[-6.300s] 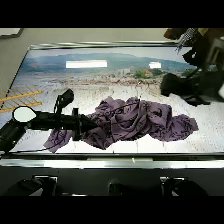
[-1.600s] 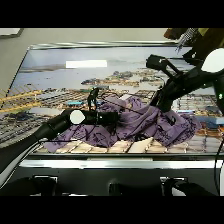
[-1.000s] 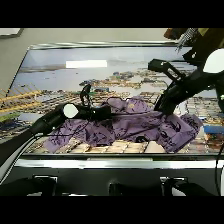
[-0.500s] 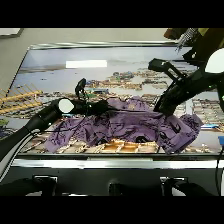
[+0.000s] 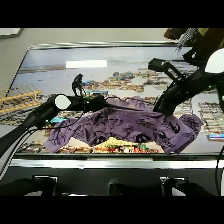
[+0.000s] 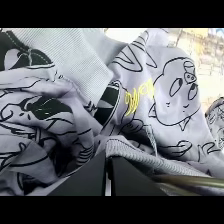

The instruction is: Fold the clothes and pants, and hang the long-sleeved shirts on hangers.

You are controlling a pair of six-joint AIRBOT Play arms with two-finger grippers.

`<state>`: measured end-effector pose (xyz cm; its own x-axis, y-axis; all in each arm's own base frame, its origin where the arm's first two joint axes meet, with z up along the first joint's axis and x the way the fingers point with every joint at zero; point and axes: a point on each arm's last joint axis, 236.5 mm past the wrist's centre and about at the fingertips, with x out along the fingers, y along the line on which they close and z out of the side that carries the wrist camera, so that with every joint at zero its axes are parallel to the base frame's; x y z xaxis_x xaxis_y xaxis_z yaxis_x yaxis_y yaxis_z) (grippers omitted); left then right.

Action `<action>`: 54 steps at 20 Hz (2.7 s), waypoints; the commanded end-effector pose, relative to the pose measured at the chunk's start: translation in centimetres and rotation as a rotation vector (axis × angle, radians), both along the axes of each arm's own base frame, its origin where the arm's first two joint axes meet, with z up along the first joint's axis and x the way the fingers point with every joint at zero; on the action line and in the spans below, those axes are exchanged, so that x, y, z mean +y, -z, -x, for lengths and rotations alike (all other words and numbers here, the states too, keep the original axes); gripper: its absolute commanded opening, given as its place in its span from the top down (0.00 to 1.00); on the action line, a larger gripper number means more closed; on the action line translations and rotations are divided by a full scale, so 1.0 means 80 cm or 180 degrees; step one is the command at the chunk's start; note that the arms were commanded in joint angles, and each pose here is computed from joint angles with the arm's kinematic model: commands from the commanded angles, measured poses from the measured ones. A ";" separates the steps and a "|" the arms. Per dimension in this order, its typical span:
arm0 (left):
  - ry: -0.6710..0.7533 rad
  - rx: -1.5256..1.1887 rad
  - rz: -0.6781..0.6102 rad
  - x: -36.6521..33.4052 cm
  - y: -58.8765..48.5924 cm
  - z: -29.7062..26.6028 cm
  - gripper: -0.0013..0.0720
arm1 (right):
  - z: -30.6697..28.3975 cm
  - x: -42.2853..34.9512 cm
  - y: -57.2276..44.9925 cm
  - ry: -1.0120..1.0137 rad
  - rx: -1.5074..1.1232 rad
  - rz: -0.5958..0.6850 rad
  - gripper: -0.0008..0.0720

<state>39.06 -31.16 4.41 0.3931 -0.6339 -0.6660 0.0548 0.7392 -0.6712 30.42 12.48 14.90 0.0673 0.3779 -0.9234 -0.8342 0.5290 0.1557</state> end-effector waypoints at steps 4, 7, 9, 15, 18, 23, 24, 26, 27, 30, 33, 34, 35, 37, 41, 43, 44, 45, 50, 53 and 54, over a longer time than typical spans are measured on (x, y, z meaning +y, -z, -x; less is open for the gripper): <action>0.0043 -0.0212 0.0017 -0.003 -0.034 -0.015 0.95 | 0.002 -0.004 0.014 0.0013 0.0077 0.0057 0.93; 0.0135 -0.0258 -0.0074 -0.002 -0.043 -0.014 0.95 | -0.002 -0.016 0.021 0.0068 0.0065 0.0193 0.93; 0.0194 -0.0263 -0.0122 -0.001 -0.047 -0.012 0.95 | -0.006 -0.018 0.021 0.0086 0.0030 0.0209 0.93; 0.0284 -0.0284 -0.0269 0.004 -0.048 -0.009 0.95 | -0.013 -0.033 0.025 0.0163 -0.0041 0.0366 0.93; 0.0378 -0.0212 -0.0449 0.013 -0.034 -0.001 0.95 | -0.014 -0.032 0.020 0.0203 -0.0082 0.0354 0.93; 0.0400 -0.0179 -0.0502 0.015 -0.027 0.000 0.95 | -0.006 -0.034 0.008 0.0211 -0.0153 0.0347 0.93; 0.0400 -0.0179 -0.0501 0.015 -0.028 0.000 0.95 | -0.006 -0.034 0.008 0.0211 -0.0154 0.0350 0.93; 0.0411 -0.0154 -0.0481 0.014 -0.029 0.003 0.95 | -0.008 -0.037 0.009 0.0227 -0.0173 0.0381 0.93; 0.0427 -0.0129 -0.0484 0.014 -0.028 0.005 0.95 | -0.009 -0.037 0.009 0.0227 -0.0176 0.0387 0.93; 0.0431 -0.0099 -0.0433 0.010 -0.031 0.008 0.95 | -0.009 -0.035 0.008 0.0220 -0.0179 0.0357 0.93; 0.0406 -0.0244 -0.0347 0.004 -0.059 -0.003 0.95 | -0.007 -0.022 0.010 0.0178 -0.0132 0.0219 0.93; 0.0395 -0.0326 -0.0310 0.001 -0.073 -0.009 0.95 | -0.007 -0.018 0.012 0.0168 -0.0106 0.0190 0.93; 0.0384 -0.0415 -0.0270 -0.001 -0.089 -0.015 0.95 | -0.010 -0.018 0.015 0.0174 -0.0090 0.0189 0.93; 0.0362 -0.0529 -0.0199 -0.005 -0.115 -0.021 0.95 | -0.023 -0.016 0.023 0.0227 -0.0108 0.0181 0.93; 0.0335 -0.0636 -0.0112 -0.009 -0.145 -0.026 0.95 | -0.052 -0.010 0.032 0.0335 -0.0221 0.0113 0.93; 0.0341 -0.0644 -0.0087 -0.011 -0.155 -0.024 0.95 | -0.060 -0.006 0.034 0.0353 -0.0260 0.0066 0.93; 0.0360 -0.0660 -0.0080 -0.012 -0.161 -0.023 0.95 | -0.064 -0.003 0.035 0.0361 -0.0281 0.0031 0.93; 0.0380 -0.0686 -0.0065 -0.016 -0.167 -0.021 0.95 | -0.066 0.000 0.035 0.0363 -0.0286 0.0000 0.93; 0.0505 -0.0875 0.0046 -0.041 -0.205 -0.008 0.95 | -0.075 0.011 0.040 0.0371 -0.0271 -0.0123 0.93; 0.0527 -0.0849 0.0119 -0.051 -0.219 0.003 0.95 | -0.082 0.018 0.036 0.0392 -0.0342 -0.0211 0.93; 0.0555 -0.0884 0.0140 -0.056 -0.226 0.006 0.95 | -0.084 0.022 0.033 0.0398 -0.0363 -0.0258 0.93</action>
